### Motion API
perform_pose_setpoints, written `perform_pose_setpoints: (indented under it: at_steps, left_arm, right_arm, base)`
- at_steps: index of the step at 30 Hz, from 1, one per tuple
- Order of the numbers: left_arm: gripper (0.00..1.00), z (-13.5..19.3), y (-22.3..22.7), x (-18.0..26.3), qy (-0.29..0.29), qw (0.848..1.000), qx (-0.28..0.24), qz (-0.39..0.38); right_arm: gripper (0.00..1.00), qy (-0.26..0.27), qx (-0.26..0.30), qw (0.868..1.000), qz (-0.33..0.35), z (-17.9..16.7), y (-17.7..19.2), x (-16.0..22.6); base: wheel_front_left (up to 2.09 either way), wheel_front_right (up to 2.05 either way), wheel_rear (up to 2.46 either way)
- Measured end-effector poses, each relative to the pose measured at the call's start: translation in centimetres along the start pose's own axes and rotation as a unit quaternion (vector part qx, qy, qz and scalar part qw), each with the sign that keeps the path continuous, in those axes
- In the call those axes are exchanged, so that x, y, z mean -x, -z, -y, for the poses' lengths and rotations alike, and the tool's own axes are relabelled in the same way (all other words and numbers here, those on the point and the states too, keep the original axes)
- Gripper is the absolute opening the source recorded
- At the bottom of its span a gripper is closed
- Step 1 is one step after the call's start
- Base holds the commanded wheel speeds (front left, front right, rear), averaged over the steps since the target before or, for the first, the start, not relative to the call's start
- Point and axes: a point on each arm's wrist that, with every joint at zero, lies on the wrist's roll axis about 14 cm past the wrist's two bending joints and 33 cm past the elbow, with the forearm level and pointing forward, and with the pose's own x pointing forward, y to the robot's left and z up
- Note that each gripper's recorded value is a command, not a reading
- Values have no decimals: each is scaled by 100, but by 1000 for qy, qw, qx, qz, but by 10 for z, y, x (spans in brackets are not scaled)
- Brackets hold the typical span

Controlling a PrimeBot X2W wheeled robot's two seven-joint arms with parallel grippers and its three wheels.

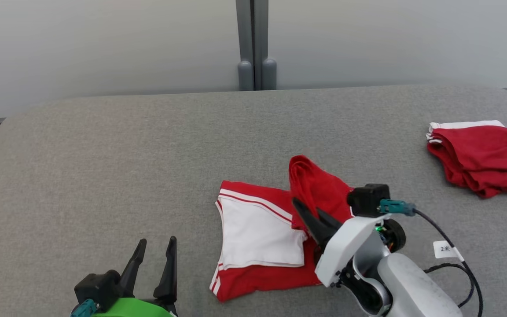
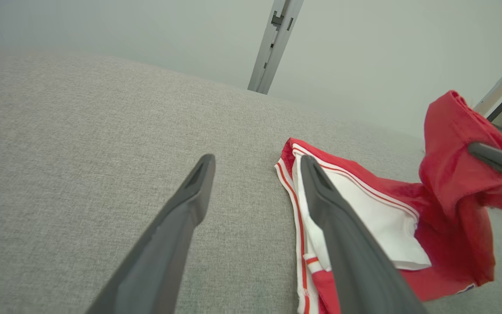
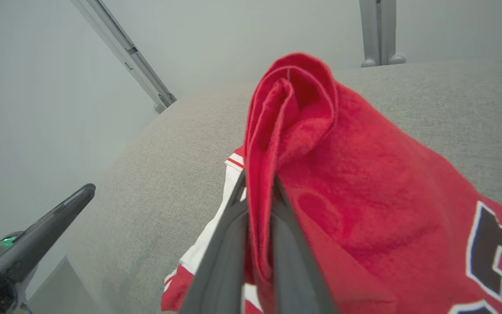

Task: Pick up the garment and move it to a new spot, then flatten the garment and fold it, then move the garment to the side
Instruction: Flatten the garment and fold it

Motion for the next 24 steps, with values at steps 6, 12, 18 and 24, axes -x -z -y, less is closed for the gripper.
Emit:
perform_pose_setpoints:
  at_steps: [6,12,18,24]
  left_arm:
    - [100,-5,-4,6,-11,1000,2,9]
    - [100,-15,-4,15,-31,999,4,12]
    - [100,-18,-3,20,-39,999,7,12]
    - [100,-15,-1,20,-35,999,8,11]
  right_arm:
    - [0,-53,-11,998,-43,-32,28,-19]
    - [0,-77,-15,993,-83,-47,53,-32]
    - [100,-96,-23,989,-109,-60,68,-38]
    - [100,-109,-39,988,-99,-71,63,-41]
  base:
    - [0,0,0]
    - [0,0,0]
    - [0,0,0]
    - [0,0,0]
